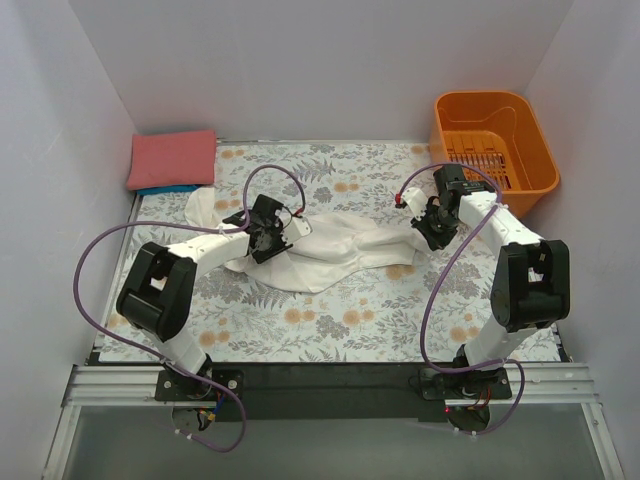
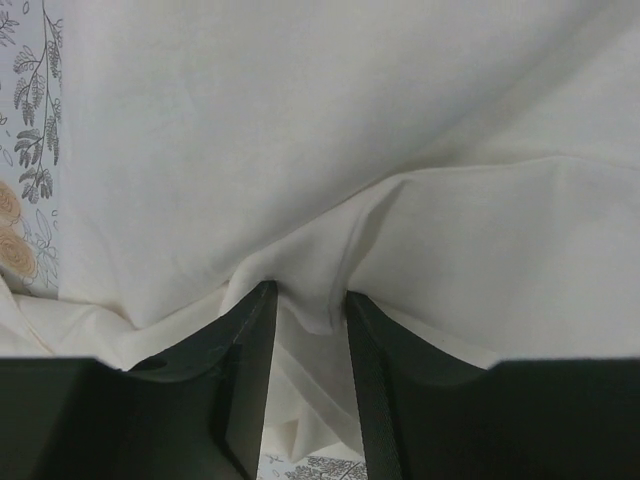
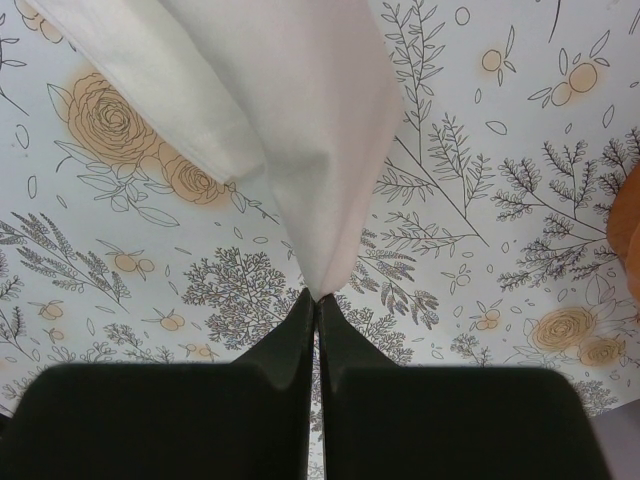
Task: Fold and stack the t-shirts
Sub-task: Flatten the tshirt out
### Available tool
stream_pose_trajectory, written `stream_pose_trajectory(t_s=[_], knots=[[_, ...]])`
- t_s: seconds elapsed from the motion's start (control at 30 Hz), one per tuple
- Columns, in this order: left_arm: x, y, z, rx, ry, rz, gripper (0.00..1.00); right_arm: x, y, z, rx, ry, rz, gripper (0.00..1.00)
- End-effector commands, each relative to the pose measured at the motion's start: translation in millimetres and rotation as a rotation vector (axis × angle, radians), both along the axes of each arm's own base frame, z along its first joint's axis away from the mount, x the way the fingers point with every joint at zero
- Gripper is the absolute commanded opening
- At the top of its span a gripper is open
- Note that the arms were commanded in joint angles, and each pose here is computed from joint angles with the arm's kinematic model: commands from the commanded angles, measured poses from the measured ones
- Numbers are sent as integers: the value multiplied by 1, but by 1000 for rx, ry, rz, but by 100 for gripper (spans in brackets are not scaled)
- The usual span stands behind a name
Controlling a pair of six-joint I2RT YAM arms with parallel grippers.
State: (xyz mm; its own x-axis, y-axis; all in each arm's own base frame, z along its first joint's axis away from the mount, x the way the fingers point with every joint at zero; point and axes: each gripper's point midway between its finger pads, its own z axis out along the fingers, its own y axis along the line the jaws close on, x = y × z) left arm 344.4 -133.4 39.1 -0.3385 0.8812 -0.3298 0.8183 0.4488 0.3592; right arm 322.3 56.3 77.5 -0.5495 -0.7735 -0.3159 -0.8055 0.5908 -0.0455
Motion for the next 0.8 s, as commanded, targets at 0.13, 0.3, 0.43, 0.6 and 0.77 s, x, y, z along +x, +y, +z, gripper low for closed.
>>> stream_pose_trajectory(t_s=[0.13, 0.3, 0.43, 0.6, 0.77], knots=[[36, 10, 38, 32, -162, -1, 22, 3, -3, 5, -3, -9, -10, 1], [47, 17, 51, 32, -175, 1, 4, 2, -3, 4, -1, -6, -11, 1], [57, 21, 65, -7, -184, 22, 0, 3, -3, 6, 2, -11, -13, 1], [64, 36, 81, -66, -161, 82, 0, 7, 4, 10, 36, -15, -21, 1], [79, 75, 93, -89, -156, 204, 0, 1, 23, 17, 140, 29, -37, 1]])
